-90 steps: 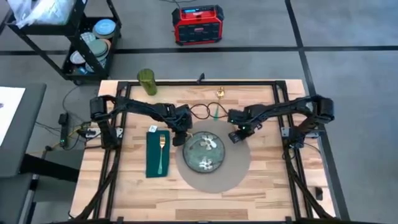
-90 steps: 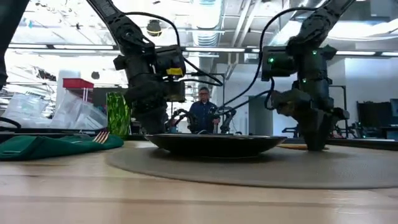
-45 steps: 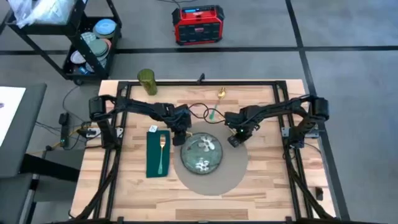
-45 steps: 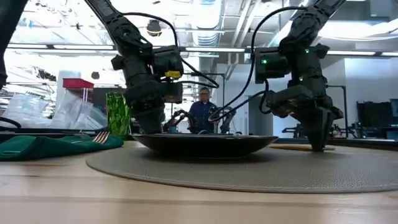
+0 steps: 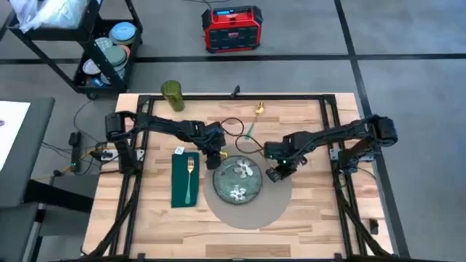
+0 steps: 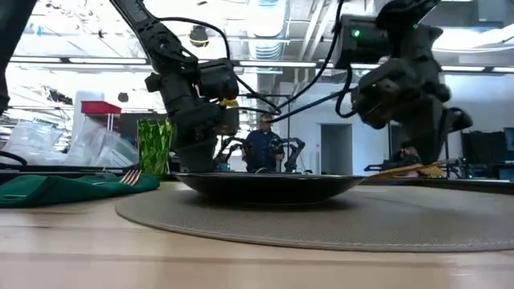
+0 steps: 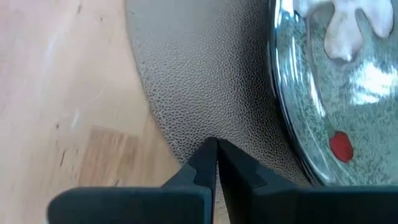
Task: Set table place
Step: Put the golden knife on the gray table mat
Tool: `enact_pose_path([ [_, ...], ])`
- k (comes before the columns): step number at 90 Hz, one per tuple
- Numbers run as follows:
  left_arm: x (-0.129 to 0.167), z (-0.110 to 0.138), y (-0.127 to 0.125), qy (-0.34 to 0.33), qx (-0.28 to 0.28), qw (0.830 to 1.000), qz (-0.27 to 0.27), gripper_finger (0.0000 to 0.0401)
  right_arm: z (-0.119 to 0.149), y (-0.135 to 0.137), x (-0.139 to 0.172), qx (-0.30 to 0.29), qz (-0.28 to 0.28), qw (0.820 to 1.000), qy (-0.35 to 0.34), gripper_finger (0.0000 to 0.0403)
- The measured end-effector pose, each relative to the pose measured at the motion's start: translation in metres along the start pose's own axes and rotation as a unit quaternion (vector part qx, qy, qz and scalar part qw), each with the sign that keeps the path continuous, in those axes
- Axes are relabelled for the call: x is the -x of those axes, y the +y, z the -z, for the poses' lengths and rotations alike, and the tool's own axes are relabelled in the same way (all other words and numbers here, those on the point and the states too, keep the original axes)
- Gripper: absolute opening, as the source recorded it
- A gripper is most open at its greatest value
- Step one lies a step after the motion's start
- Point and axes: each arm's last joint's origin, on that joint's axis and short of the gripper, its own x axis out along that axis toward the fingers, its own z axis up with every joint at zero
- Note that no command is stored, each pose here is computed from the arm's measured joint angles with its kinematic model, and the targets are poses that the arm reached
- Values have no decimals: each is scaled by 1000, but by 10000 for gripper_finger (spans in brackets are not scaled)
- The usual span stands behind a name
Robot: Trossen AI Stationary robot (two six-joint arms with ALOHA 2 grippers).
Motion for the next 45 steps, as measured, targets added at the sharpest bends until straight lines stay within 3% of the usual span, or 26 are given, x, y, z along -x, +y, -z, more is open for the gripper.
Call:
enact_pose_path([
  [32, 2, -13, -2, -37, 46, 998, 5, 0, 15, 16, -19, 46, -68, 995, 63, 0],
  [45, 3, -15, -2, -44, 57, 997, 7, 0, 21, 9, -21, 30, -1, 999, 19, 0],
])
